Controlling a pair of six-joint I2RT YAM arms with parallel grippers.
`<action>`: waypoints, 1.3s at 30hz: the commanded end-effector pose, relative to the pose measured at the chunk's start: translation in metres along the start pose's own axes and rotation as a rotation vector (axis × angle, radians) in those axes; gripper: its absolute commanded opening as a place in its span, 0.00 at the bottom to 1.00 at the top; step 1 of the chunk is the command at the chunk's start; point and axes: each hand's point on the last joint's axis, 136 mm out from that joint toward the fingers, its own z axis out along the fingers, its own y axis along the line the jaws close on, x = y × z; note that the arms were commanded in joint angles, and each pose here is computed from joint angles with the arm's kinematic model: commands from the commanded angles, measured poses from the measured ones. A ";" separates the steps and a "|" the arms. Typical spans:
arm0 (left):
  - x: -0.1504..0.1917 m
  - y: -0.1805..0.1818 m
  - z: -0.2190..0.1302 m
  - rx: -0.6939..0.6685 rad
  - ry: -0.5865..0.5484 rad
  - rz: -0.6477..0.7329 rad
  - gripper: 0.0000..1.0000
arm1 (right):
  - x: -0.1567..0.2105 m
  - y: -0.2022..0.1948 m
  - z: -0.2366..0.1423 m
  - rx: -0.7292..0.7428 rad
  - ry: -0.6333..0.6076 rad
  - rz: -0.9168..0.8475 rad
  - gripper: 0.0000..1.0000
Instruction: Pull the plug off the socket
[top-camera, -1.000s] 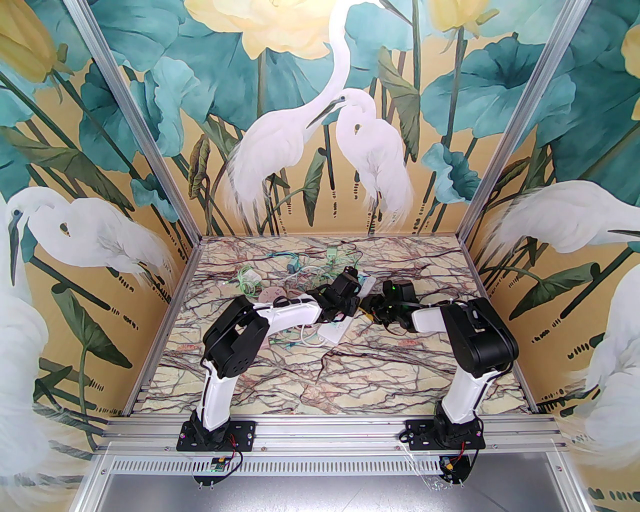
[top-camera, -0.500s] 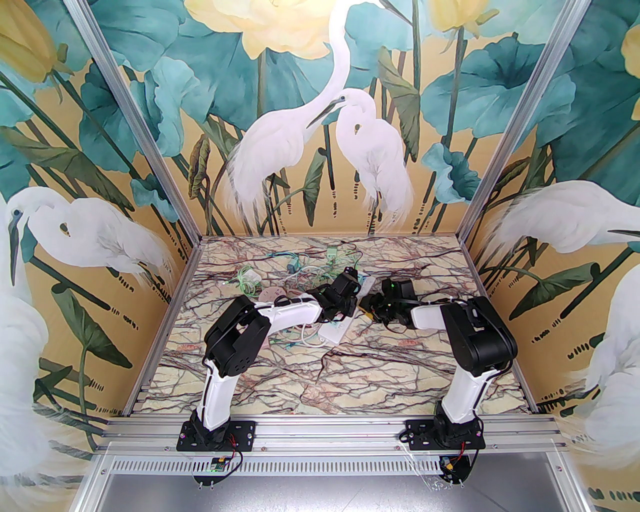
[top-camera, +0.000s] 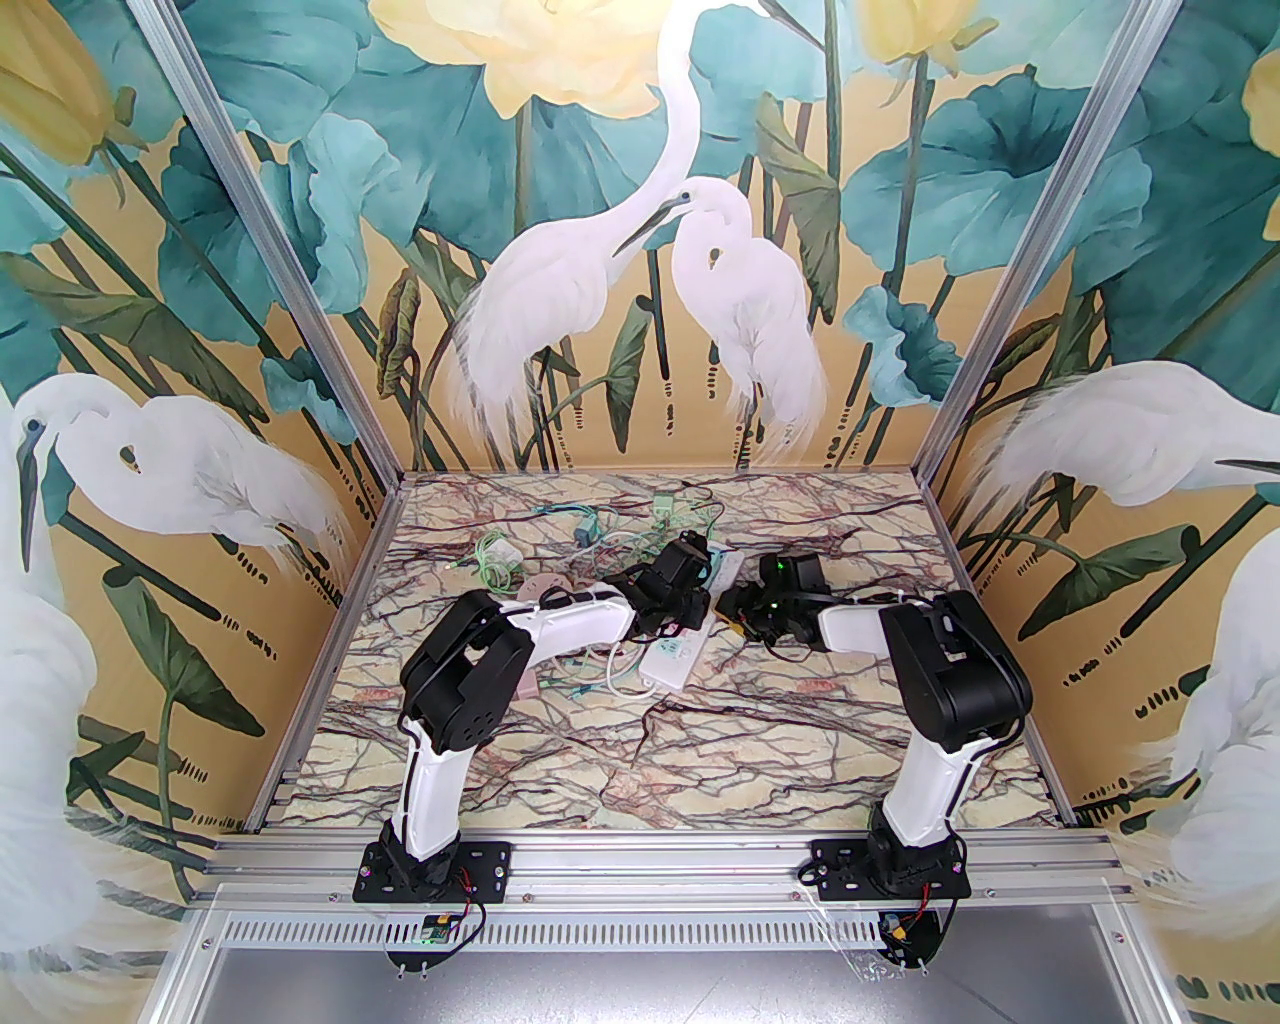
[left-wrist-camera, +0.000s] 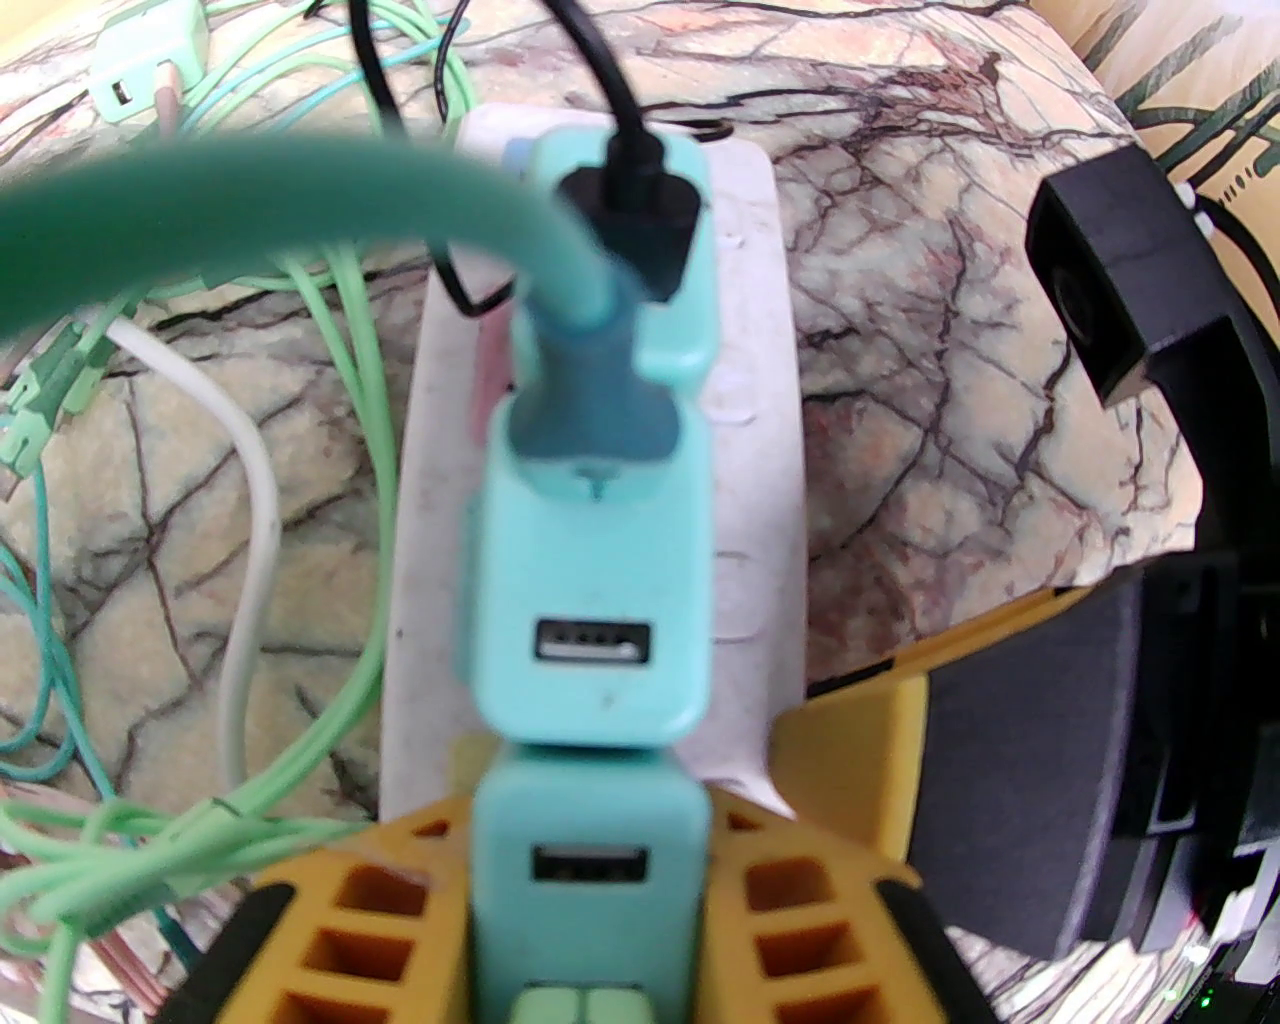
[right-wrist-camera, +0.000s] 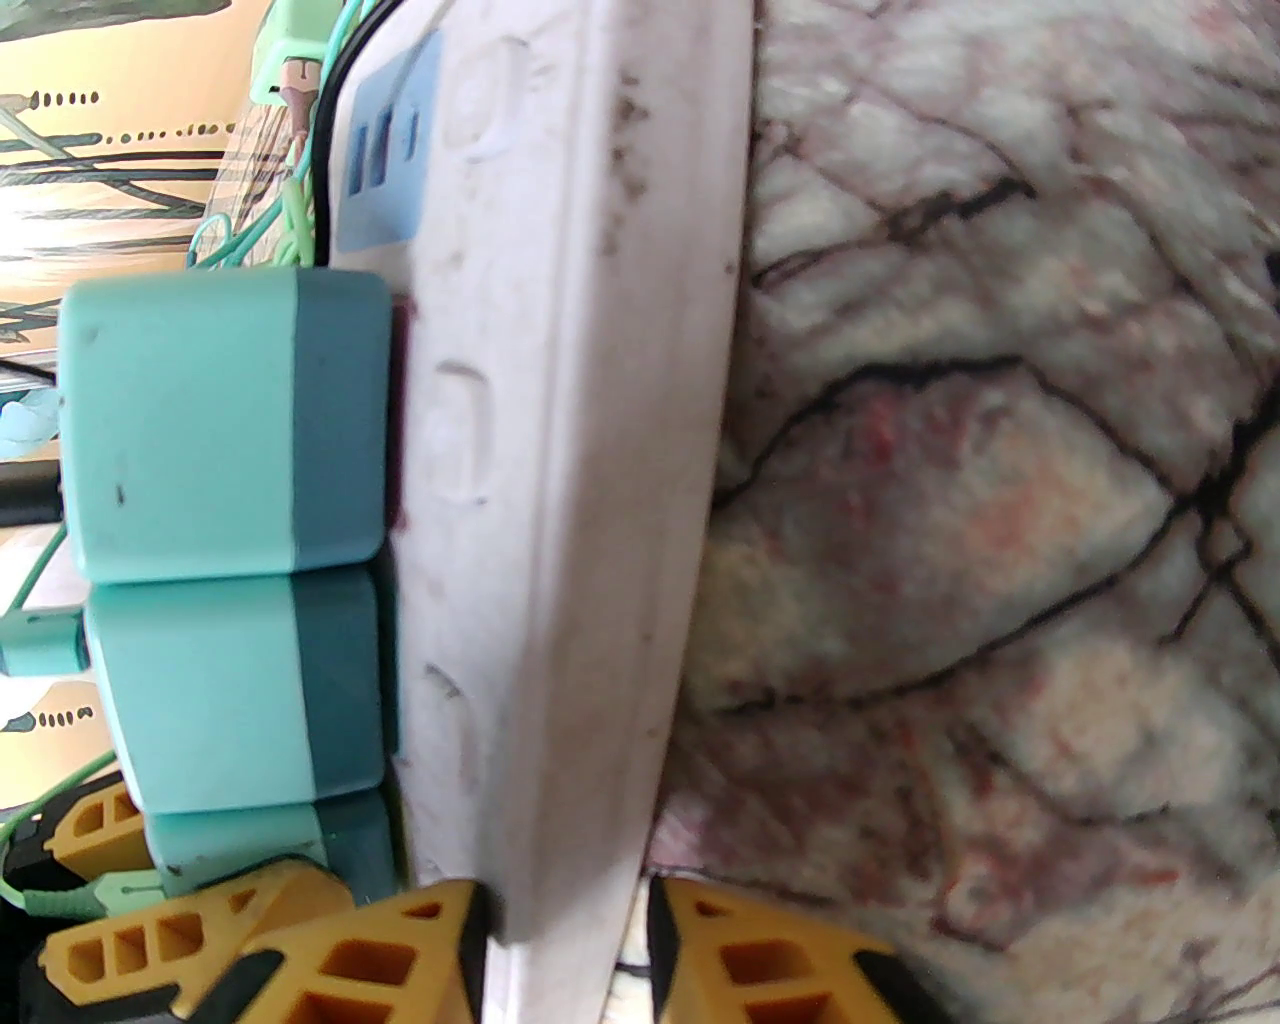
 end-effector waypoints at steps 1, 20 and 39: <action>-0.019 -0.016 -0.025 -0.043 -0.074 0.090 0.09 | 0.021 -0.053 0.008 0.189 0.044 0.068 0.34; -0.032 -0.010 -0.044 -0.046 -0.091 0.042 0.08 | 0.023 -0.056 0.011 0.211 0.053 0.068 0.34; -0.034 0.014 -0.145 -0.023 -0.154 -0.002 0.09 | 0.023 -0.056 0.011 0.208 0.057 0.069 0.34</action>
